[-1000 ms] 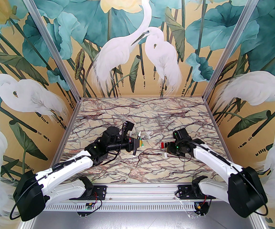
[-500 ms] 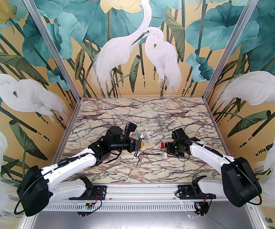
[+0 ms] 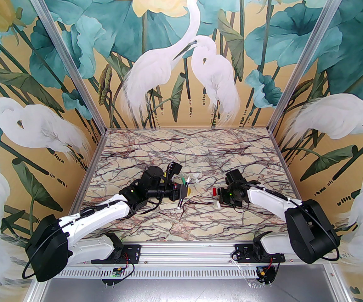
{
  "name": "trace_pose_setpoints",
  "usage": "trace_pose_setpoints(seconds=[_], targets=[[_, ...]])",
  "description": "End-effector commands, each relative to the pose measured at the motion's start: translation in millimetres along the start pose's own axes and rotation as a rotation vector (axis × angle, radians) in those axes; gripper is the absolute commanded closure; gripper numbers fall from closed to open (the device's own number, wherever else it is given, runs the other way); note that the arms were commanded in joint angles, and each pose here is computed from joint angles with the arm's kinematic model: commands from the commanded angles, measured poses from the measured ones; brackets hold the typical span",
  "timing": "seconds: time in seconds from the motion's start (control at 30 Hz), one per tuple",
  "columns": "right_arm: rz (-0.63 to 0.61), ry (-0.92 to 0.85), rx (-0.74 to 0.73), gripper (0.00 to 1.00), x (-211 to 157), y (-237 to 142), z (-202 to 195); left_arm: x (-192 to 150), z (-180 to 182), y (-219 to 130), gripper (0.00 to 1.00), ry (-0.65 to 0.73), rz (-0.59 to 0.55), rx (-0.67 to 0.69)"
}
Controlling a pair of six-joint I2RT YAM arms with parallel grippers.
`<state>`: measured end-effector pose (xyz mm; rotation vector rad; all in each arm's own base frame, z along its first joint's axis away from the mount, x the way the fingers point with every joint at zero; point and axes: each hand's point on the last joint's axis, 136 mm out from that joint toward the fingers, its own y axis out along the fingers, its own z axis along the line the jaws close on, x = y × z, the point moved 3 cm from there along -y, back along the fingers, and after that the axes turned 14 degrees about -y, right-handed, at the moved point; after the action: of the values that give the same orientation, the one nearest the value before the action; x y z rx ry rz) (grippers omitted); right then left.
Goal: Open the pen caps
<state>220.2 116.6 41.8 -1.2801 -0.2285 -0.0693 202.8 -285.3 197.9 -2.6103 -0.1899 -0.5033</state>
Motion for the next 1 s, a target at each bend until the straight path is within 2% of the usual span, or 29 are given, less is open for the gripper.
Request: trace_pose_setpoints(seconds=[0.0, 0.13, 0.6, 0.97], targets=[[0.006, -0.015, -0.020, 0.79, 0.4, 1.6, -3.8, 7.4, -12.4, 0.4, 0.95, 0.011, 0.000, -0.042], [0.005, -0.016, -0.020, 0.75, 0.9, -0.1, -3.4, 8.1, -11.9, 2.5, 0.95, 0.009, 0.005, -0.040], [-0.030, -0.021, -0.010, 0.71, 6.8, -14.6, 1.8, 6.6, -3.5, 8.2, 0.95, -0.010, 0.015, -0.010], [-0.048, -0.026, -0.009, 0.72, 5.9, -23.2, 2.6, 6.9, 0.5, 11.2, 0.95, -0.022, 0.021, 0.015]])
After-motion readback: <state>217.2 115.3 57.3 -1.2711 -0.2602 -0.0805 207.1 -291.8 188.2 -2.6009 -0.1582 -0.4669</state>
